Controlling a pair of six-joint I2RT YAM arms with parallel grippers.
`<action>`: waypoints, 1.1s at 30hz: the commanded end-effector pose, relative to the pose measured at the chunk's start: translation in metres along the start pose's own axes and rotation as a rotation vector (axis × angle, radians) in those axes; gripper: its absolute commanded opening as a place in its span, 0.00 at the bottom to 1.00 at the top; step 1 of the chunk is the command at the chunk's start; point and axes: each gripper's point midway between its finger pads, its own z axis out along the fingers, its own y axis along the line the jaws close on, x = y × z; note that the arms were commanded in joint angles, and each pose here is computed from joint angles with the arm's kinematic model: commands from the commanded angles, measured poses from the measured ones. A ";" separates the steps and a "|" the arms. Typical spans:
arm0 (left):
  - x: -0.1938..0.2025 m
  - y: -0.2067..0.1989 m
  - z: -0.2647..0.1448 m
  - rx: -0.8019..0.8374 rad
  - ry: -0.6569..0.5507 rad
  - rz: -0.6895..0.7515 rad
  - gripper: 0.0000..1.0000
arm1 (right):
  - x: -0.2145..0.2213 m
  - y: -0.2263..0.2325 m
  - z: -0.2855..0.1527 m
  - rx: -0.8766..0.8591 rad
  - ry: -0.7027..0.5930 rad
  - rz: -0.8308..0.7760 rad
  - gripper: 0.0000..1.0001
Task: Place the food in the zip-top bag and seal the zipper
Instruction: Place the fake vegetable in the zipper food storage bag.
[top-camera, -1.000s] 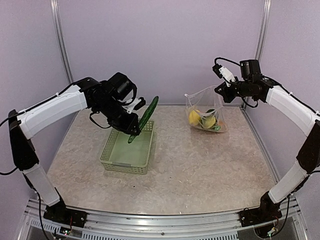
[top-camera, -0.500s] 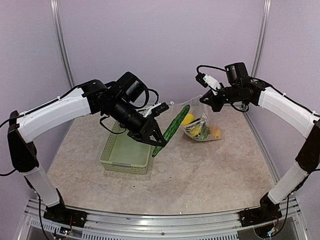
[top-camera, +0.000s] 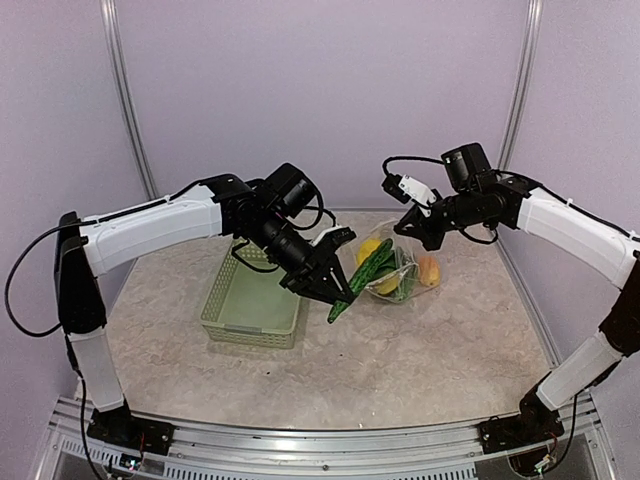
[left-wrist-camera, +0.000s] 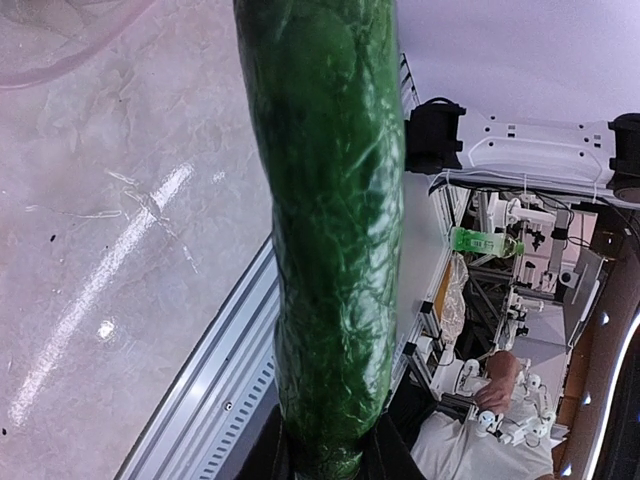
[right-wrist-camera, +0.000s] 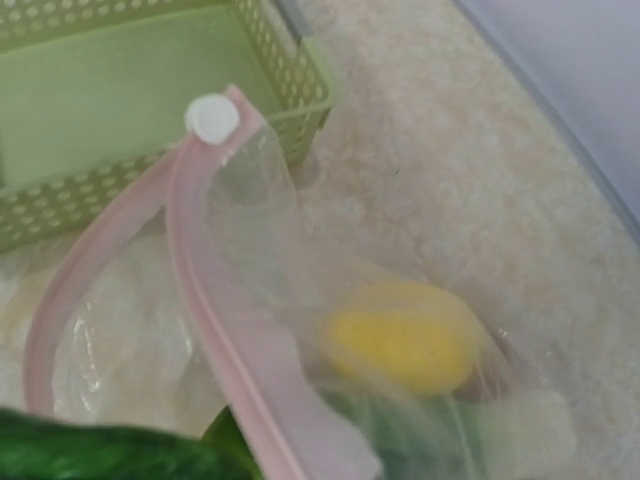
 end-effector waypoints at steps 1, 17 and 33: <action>-0.007 0.003 0.002 0.031 0.010 -0.046 0.00 | 0.006 0.012 -0.005 -0.020 0.004 -0.004 0.00; -0.104 0.040 0.005 0.060 -0.133 -0.135 0.00 | 0.006 0.047 -0.007 -0.159 -0.040 -0.043 0.00; -0.119 0.071 0.038 0.095 -0.089 -0.274 0.00 | 0.001 0.063 -0.008 -0.206 -0.082 -0.098 0.00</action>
